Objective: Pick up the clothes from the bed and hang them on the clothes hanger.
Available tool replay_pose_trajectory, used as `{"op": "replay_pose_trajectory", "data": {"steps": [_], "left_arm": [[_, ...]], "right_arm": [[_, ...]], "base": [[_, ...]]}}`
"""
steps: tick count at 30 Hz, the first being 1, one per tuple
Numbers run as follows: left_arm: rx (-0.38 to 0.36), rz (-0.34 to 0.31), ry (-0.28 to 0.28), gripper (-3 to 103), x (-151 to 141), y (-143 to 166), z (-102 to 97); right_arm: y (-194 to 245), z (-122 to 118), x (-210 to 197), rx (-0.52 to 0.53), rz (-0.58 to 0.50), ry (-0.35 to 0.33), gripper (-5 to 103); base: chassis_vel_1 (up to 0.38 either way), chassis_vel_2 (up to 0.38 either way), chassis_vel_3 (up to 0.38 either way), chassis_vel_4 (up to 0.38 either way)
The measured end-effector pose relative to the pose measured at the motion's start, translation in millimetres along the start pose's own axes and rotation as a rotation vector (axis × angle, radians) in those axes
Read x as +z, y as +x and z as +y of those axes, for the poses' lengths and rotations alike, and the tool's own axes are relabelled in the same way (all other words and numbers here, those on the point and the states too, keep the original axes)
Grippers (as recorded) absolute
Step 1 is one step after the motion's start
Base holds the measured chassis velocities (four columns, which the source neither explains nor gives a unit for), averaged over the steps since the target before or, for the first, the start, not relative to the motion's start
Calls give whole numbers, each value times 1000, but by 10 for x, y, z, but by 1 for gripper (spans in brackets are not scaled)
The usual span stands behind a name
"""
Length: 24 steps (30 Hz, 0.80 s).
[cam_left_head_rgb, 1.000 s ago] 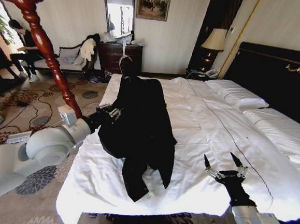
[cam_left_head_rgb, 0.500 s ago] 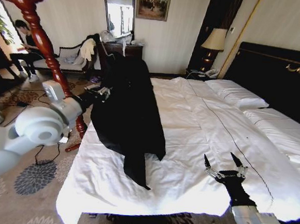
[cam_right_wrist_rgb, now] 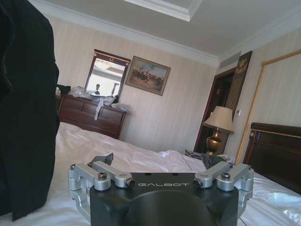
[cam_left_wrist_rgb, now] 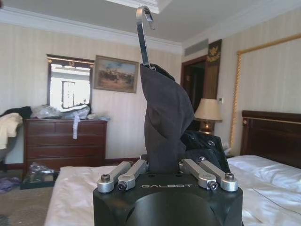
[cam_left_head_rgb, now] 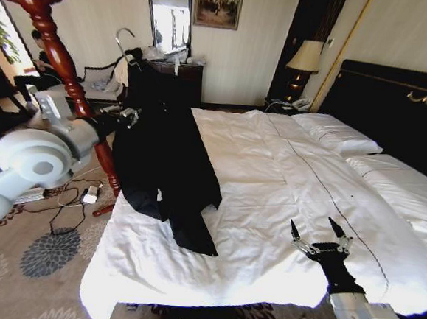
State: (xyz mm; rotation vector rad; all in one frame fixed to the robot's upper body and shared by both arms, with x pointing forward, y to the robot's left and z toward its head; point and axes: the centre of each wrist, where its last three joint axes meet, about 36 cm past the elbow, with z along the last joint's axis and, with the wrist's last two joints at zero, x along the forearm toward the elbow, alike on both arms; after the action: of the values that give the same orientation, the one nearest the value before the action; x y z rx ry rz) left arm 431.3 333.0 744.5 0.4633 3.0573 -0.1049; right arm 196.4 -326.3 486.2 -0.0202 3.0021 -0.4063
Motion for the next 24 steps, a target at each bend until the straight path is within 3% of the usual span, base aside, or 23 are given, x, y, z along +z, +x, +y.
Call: {"op": "replay_pose_trajectory", "data": {"steps": [13, 24], "left_arm": [[-66, -70, 3, 19, -297, -121, 337], [-104, -52, 9, 19, -545, -278, 515]], "right_arm": [[0, 0, 0, 0, 0, 0, 100], [0, 0, 0, 0, 0, 0, 100]], "base": [[0, 0, 0, 0], [0, 0, 0, 0]]}}
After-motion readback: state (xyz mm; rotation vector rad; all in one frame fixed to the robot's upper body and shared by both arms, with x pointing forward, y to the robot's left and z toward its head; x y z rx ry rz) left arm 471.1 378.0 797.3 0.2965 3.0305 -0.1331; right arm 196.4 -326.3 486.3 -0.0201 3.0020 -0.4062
